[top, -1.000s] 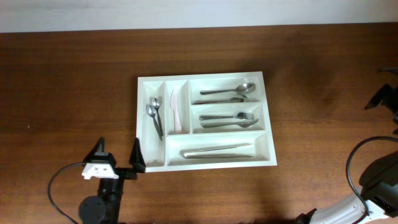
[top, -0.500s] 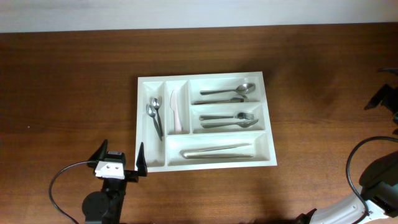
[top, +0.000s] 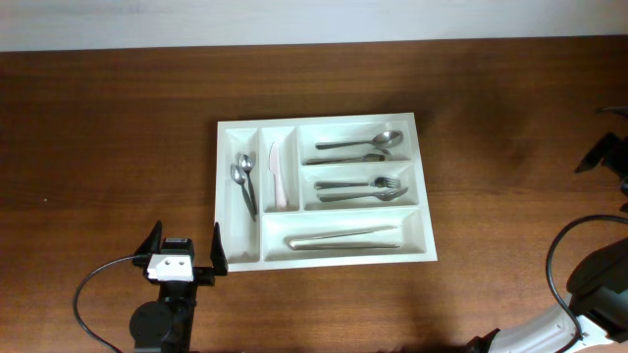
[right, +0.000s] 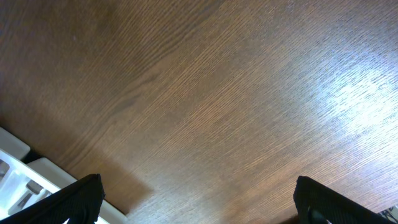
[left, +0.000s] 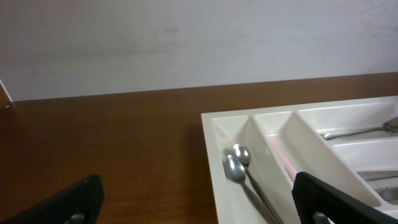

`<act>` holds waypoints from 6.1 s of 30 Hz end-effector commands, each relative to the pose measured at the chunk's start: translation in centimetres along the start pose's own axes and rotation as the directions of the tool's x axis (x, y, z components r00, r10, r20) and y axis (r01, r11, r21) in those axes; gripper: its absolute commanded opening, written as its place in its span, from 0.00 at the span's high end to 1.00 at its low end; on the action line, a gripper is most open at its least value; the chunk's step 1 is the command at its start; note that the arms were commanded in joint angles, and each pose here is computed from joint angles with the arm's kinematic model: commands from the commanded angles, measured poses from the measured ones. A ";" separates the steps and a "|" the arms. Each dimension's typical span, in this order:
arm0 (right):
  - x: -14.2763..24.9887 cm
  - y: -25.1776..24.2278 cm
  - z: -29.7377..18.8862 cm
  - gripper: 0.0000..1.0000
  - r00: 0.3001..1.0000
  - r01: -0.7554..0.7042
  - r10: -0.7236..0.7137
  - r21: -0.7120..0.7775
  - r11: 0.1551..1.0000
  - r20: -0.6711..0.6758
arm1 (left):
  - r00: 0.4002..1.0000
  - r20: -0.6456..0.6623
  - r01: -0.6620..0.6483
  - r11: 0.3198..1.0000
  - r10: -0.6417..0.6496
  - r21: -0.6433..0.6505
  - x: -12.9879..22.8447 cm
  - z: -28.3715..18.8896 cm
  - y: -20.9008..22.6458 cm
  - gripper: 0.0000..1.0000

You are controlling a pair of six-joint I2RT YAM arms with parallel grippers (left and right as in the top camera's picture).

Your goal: Pack container

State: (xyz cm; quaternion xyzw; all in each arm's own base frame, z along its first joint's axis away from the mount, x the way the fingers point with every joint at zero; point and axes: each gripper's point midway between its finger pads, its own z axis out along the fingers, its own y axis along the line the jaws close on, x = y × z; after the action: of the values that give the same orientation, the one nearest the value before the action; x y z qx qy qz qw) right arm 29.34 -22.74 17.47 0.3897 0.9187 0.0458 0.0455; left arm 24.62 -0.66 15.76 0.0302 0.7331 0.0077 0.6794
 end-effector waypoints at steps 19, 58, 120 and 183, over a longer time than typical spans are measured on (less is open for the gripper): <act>0.0 0.3 0.2 0.01 1.000 0.012 -0.012 -0.005 1.000 -0.008 | 1.000 -0.004 -0.017 1.000 0.017 -0.013 0.2 0.0 0.2 0.01; -4.3 2.7 -13.1 0.01 0.820 0.109 -0.067 -0.040 0.993 0.569 | 1.000 -0.004 -0.017 1.000 0.017 -0.013 0.2 0.0 0.2 0.01; 21.4 11.8 -13.1 0.01 -0.141 0.734 0.172 -0.014 0.679 0.975 | 1.000 -0.004 -0.017 1.000 0.017 -0.013 0.2 0.0 0.2 0.01; 20.0 12.3 2.5 0.01 0.080 0.729 -0.197 0.077 0.680 0.977 | 1.000 -0.004 -0.017 1.000 0.017 -0.013 0.2 0.0 0.2 0.01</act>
State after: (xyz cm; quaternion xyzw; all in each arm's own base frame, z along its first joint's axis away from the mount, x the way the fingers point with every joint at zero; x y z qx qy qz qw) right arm 24.64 0.17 15.69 -0.0109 0.7343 -0.0060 0.6787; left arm 24.62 -0.42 15.70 0.0257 0.7342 0.0131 0.6783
